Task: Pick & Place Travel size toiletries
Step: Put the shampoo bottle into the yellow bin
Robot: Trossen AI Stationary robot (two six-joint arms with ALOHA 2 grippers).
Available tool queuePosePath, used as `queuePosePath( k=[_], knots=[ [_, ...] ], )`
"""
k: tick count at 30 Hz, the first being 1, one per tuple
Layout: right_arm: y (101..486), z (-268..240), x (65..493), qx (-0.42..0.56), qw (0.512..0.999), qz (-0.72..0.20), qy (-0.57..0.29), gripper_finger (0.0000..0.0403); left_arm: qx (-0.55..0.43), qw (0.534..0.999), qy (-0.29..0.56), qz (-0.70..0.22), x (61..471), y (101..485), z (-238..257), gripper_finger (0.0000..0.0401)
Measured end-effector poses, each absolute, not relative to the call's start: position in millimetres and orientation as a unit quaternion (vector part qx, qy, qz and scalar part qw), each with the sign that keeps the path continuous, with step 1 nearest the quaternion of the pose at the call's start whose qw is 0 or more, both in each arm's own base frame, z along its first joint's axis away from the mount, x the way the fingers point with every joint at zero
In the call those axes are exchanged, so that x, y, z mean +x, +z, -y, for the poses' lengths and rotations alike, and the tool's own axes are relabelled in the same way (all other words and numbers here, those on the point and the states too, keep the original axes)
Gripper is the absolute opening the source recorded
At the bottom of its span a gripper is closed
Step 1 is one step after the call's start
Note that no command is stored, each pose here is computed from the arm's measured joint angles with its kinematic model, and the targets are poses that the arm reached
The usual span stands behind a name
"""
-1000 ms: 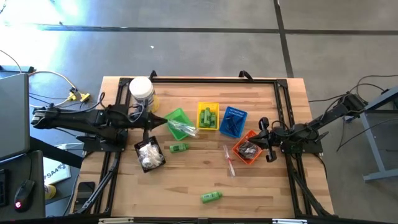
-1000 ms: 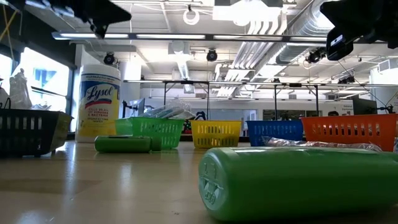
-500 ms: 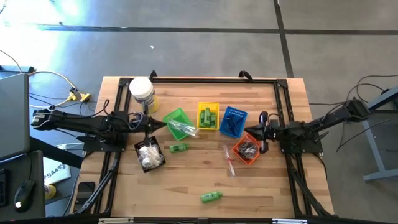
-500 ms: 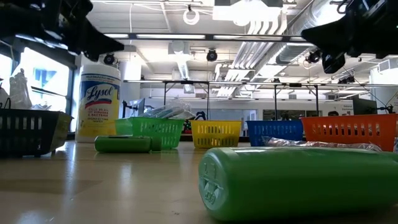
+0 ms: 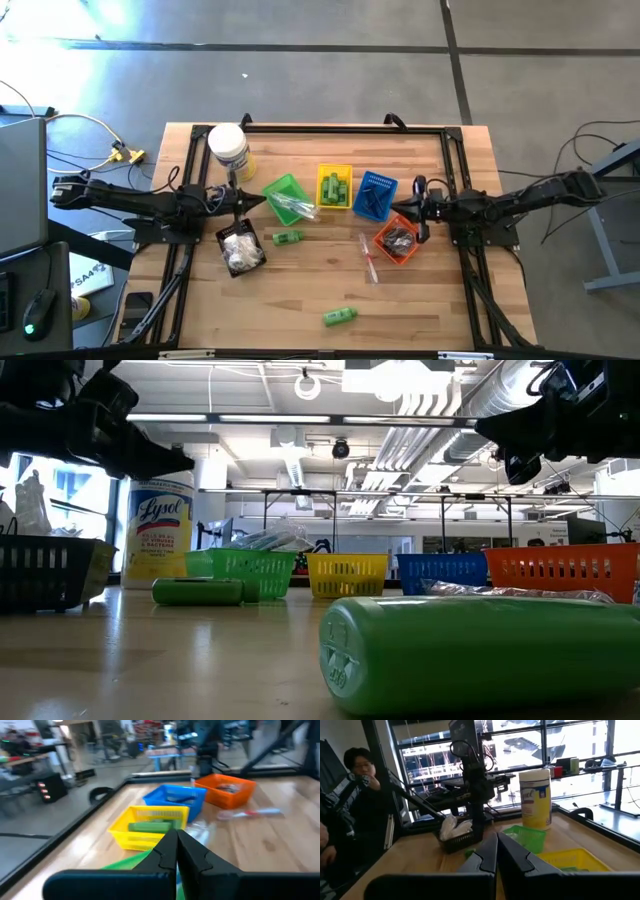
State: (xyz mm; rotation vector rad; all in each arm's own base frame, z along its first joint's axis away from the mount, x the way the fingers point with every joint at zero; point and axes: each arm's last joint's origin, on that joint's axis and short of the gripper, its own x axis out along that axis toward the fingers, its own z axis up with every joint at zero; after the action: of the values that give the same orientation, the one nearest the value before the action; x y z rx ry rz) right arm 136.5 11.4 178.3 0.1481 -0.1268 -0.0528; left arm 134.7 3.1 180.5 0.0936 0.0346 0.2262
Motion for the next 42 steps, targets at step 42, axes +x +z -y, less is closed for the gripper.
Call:
queuePosePath(
  k=[42],
  knots=[
    [174.2, -14.3, 137.9, 0.110, 0.991, 0.049, -0.049, 0.0003, 0.008, 0.994, 0.110, -0.011, 132.4, 171.4, -2.9, 0.0000]
  ],
)
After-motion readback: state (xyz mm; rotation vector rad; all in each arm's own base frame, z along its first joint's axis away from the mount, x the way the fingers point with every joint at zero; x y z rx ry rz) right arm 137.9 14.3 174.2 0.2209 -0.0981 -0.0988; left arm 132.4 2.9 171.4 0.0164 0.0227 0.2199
